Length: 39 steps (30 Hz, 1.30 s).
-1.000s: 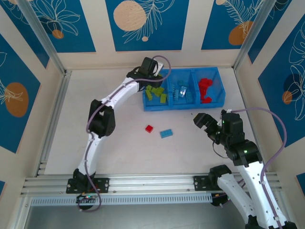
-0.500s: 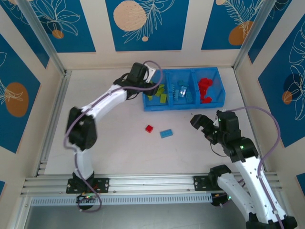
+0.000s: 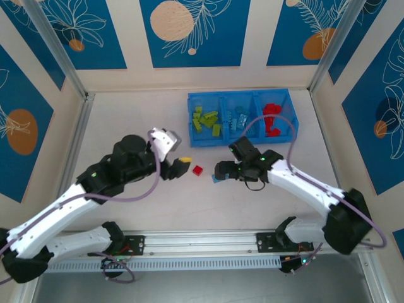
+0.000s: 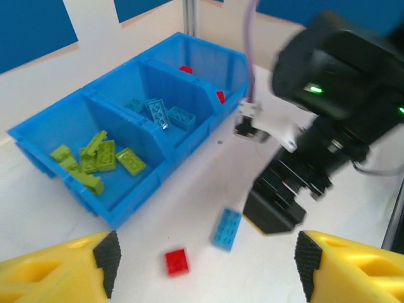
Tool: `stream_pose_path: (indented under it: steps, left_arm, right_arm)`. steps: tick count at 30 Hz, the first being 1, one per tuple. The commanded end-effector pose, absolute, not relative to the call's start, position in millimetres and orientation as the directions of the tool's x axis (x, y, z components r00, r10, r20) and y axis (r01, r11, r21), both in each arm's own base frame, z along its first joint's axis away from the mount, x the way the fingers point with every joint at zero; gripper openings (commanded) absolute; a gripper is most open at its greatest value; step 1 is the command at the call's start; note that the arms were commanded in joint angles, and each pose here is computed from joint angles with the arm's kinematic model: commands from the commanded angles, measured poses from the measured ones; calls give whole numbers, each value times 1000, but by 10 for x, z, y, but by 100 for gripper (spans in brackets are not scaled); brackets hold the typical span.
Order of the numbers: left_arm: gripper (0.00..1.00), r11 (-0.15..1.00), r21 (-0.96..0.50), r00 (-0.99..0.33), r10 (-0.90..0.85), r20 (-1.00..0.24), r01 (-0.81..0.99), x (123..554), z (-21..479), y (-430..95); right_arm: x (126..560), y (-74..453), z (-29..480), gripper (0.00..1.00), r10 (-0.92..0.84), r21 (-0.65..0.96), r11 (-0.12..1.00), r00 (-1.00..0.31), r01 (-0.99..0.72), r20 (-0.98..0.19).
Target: Sort the legos into containers by color
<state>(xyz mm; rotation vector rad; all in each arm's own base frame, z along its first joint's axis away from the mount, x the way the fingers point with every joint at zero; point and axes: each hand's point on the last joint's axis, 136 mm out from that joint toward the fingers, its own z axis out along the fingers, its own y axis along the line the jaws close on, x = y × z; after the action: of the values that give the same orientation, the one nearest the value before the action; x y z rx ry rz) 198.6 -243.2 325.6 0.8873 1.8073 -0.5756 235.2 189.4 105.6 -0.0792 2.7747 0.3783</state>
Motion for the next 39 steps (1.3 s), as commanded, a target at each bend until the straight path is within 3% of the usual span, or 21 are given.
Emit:
stream_pose_path:
  steps: [1,6,12,17,22,25,32,39]
  left_arm:
    - [84,535,53,-263,497,-827,843,1639,2749,-2179]
    - [100,476,93,-235,584,-777,875,1453,2396,-2005]
    - [100,429,91,-214,609,-764,899,1395,2279,-2034]
    - [100,432,87,-231,631,-741,898,1407,2149,-2029]
    - [100,431,89,-232,637,-736,898,1413,2114,-2031]
    - [100,438,104,-227,638,-736,893,1435,2125,-2014]
    - [100,460,129,-221,630,-745,879,1472,2164,-1972]
    - [100,476,141,-225,629,-744,868,1492,2159,-1936]
  right_arm:
    - [2558,2028,966,100,-128,145,970,-915,-196,-384]
    - [2675,2213,647,100,-220,68,965,-927,-252,-304]
    - [2681,2304,344,94,-243,56,964,-947,-259,-208]
    - [2561,2224,200,72,-211,47,974,-964,-221,-161]
    - [2497,2183,194,59,-186,50,979,-970,-196,-159]
    - [2546,2197,399,57,-160,71,981,-962,-180,-221]
    - [2899,2014,1332,58,-1,121,990,-862,-72,-506]
    - [3798,1494,1891,55,177,185,980,-741,72,-648]
